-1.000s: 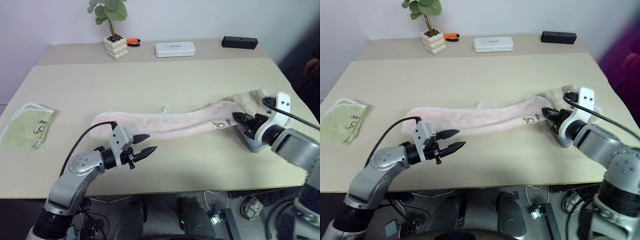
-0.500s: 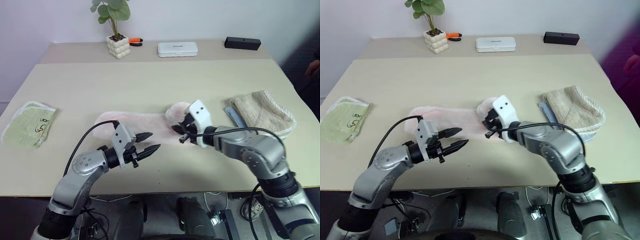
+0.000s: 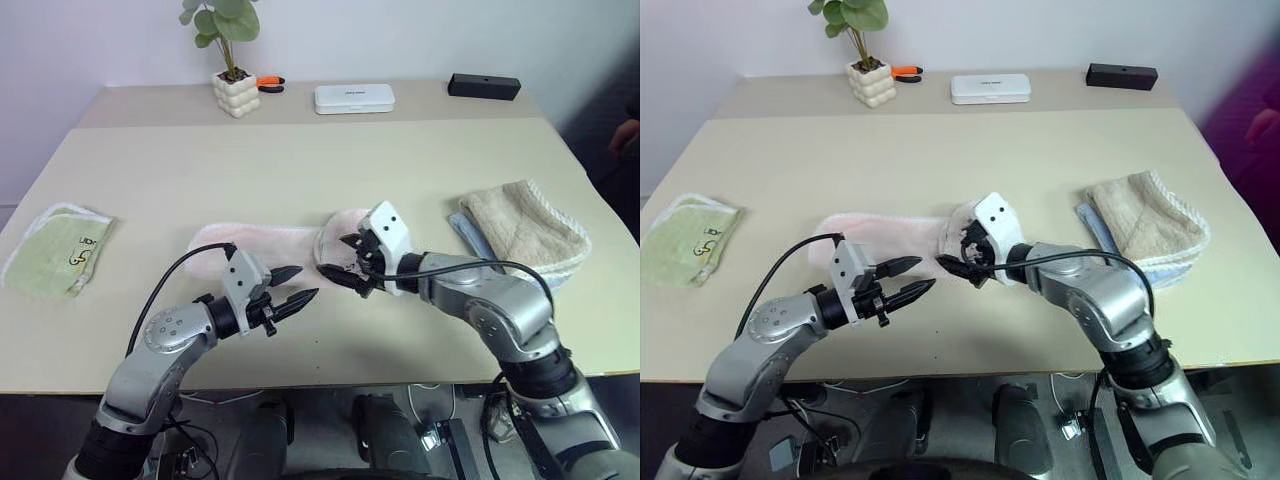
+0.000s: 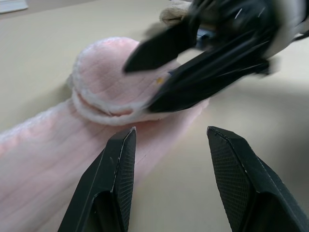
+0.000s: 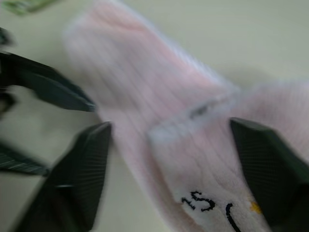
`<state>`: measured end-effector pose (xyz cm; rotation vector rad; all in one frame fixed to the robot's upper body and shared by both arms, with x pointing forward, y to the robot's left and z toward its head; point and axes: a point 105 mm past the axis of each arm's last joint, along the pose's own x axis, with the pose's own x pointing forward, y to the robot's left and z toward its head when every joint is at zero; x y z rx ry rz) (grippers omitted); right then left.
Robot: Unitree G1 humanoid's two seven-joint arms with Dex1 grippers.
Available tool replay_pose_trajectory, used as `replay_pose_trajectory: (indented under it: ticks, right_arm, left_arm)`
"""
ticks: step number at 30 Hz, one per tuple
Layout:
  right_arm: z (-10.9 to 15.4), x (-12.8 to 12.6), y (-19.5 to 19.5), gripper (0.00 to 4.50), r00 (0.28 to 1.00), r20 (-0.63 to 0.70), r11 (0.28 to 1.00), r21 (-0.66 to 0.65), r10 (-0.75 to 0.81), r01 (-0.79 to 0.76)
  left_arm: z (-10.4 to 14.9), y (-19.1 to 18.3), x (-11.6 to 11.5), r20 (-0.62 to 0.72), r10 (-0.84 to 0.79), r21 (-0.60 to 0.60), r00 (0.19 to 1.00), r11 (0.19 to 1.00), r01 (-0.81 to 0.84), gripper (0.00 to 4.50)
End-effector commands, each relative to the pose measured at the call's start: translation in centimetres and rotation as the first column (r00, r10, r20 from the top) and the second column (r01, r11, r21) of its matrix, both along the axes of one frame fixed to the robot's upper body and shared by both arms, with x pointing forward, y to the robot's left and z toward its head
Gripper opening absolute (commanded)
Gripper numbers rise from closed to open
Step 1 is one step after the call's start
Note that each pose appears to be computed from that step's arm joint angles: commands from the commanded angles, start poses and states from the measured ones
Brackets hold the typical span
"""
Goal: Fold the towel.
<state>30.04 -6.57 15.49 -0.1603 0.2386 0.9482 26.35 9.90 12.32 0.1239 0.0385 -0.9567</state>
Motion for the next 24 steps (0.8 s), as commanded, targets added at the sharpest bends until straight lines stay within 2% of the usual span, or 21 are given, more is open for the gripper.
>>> replay_pose_trajectory:
  ticks: [1, 2, 7, 8, 11, 15, 17, 19, 23, 24]
  right_arm:
    - [3.9, 0.9, -2.2, 3.28, 0.993, 0.104, 0.992, 0.121, -0.054, 0.041]
    - [4.0, 1.7, -2.7, 2.91, 0.990, 0.115, 0.991, 0.114, -0.084, 0.070]
    - [2.3, 4.5, -2.9, 0.19, 0.981, 0.131, 0.988, 0.066, -0.145, 0.138]
    - [1.7, 4.9, -2.8, 0.06, 0.980, 0.128, 0.987, 0.057, -0.155, 0.149]
    - [-0.6, 4.9, -1.5, 0.06, 0.989, 0.098, 0.993, 0.039, -0.111, 0.108]
    - [-5.8, 4.7, -0.4, 0.06, 0.996, 0.018, 0.995, -0.058, -0.082, 0.083]
    - [-7.0, 4.5, -0.4, 0.06, 0.997, 0.008, 0.993, -0.088, -0.076, 0.076]
    - [-6.2, 4.5, -0.4, 0.06, 0.996, 0.042, 0.994, -0.073, -0.072, 0.075]
    - [0.0, 4.9, -0.6, 0.06, 0.984, 0.163, 0.995, 0.092, -0.064, 0.049]
    - [1.4, 4.8, -0.8, 0.29, 0.975, 0.219, 0.997, 0.080, -0.042, 0.025]
  left_arm:
    - [1.2, 2.0, 0.7, 0.033, 0.081, -0.017, 0.996, 0.997, -0.080, 2.36]
    - [1.2, 2.3, 0.8, 0.031, 0.092, -0.019, 0.995, 0.996, -0.091, 2.36]
    - [1.2, 2.7, 1.0, 0.034, 0.120, -0.021, 0.992, 0.993, -0.119, 2.36]
    - [1.1, 2.8, 1.0, 0.036, 0.130, -0.023, 0.991, 0.991, -0.129, 2.36]
    - [1.1, 3.1, 1.2, 0.037, 0.164, -0.035, 0.986, 0.986, -0.163, 2.36]
    - [0.8, 3.8, 1.0, 0.012, 0.226, -0.065, 0.974, 0.972, -0.224, 2.36]
    - [0.6, 4.0, 0.8, 0.010, 0.239, -0.059, 0.971, 0.969, -0.238, 2.36]
    - [0.5, 4.5, 0.5, 0.002, 0.263, -0.062, 0.965, 0.963, -0.263, 2.36]
    - [0.2, 5.6, -0.4, -0.050, 0.335, -0.099, 0.941, 0.936, -0.338, 2.36]
    - [0.1, 5.9, -0.7, -0.101, 0.357, -0.135, 0.929, 0.920, -0.368, 2.36]
